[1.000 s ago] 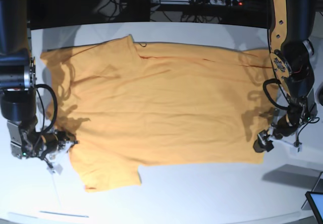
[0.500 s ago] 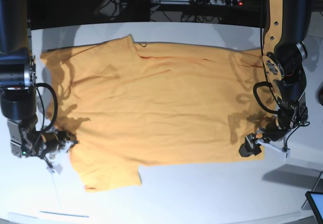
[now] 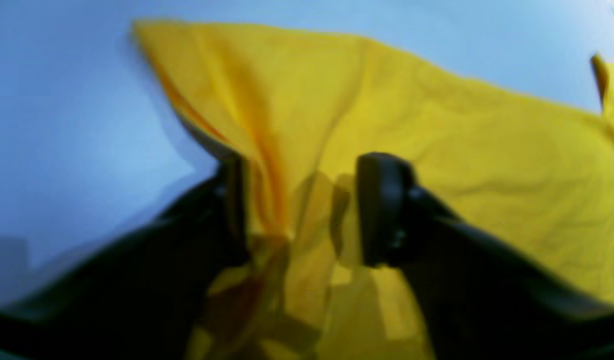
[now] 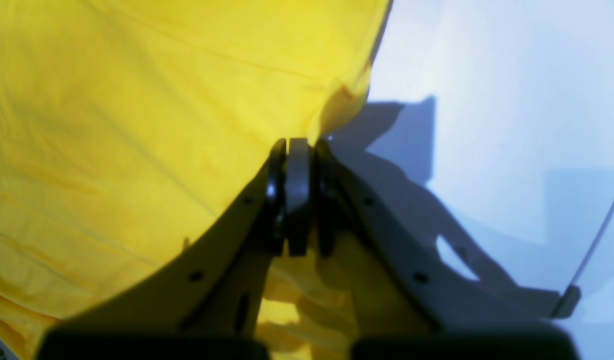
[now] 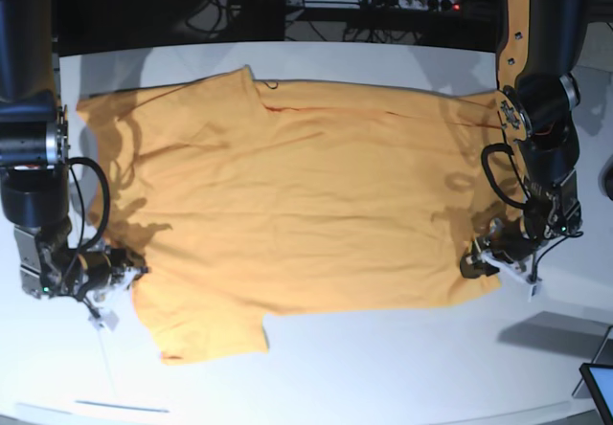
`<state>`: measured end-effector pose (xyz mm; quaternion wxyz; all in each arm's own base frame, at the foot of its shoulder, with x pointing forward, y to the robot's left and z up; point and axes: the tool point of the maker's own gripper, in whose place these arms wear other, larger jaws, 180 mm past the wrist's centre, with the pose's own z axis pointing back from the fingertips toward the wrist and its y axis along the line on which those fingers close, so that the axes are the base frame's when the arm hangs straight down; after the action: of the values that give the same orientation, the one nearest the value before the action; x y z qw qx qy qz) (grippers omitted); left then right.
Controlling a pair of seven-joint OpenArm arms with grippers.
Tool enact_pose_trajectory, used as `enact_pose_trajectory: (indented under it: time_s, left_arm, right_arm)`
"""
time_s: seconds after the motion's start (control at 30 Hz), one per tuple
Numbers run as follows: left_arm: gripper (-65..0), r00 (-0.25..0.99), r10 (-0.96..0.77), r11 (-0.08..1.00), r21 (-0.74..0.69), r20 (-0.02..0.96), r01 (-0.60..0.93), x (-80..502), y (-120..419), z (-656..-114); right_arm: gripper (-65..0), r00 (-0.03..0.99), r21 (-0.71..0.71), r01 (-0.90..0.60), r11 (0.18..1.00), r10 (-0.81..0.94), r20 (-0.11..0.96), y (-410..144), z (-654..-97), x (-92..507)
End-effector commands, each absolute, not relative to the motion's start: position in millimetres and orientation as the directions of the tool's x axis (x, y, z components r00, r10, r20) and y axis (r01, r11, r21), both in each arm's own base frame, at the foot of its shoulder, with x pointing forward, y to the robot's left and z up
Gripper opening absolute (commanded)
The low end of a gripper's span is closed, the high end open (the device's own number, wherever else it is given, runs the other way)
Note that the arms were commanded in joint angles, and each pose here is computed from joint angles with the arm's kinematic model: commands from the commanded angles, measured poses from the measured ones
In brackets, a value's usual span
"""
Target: Fold the T-shirt properly
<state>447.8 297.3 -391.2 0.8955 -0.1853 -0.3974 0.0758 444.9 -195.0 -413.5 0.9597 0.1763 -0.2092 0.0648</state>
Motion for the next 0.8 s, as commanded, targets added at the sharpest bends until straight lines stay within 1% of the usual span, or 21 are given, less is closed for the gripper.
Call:
enact_pose_trajectory:
  time_s: [0.0,0.1,0.17,0.3,0.43,0.53,0.77]
  left_arm:
    - [-46.5,0.657,0.274,0.926,-0.377,0.702,0.016,455.0,304.9,-378.7]
    - [-58.4,0.634,0.276,0.929,-0.369,0.722,0.016,458.5,307.5,-375.2]
    - [-64.3,0.626,0.279,0.931,-0.365,0.728,0.010,459.5,309.8,-374.1]
    - [-65.0,0.612,0.299,0.930,-0.366,0.732,-0.016,456.7,315.3,-377.2]
    - [-65.0,0.599,0.255,0.948,-0.318,0.759,0.000,452.5,322.2,-372.1]
    - [-65.0,0.571,0.194,0.971,-0.240,0.798,0.005,446.2,342.3,-358.1]
    - [-65.0,0.589,0.064,0.995,-0.100,0.806,0.028,432.0,362.1,-336.4]
  right_arm:
    - [-64.6,0.901,0.291,-0.205,0.934,0.064,0.430,-199.5,-405.8,450.5]
    - [-64.6,0.905,0.293,-0.202,0.934,0.064,0.420,-199.5,-410.6,446.1]
    - [-64.6,0.905,0.294,-0.202,0.934,0.063,0.420,-199.5,-411.2,445.7]
    - [-64.6,0.905,0.294,-0.202,0.934,0.063,0.420,-199.5,-411.2,445.7]
    - [-64.6,0.905,0.294,-0.202,0.934,0.063,0.420,-199.5,-411.2,445.7]
    - [-64.6,0.905,0.294,-0.202,0.934,0.063,0.420,-199.5,-411.2,445.7]
    - [-64.7,0.904,0.290,-0.202,0.936,0.064,0.422,-201.3,-410.1,446.4]
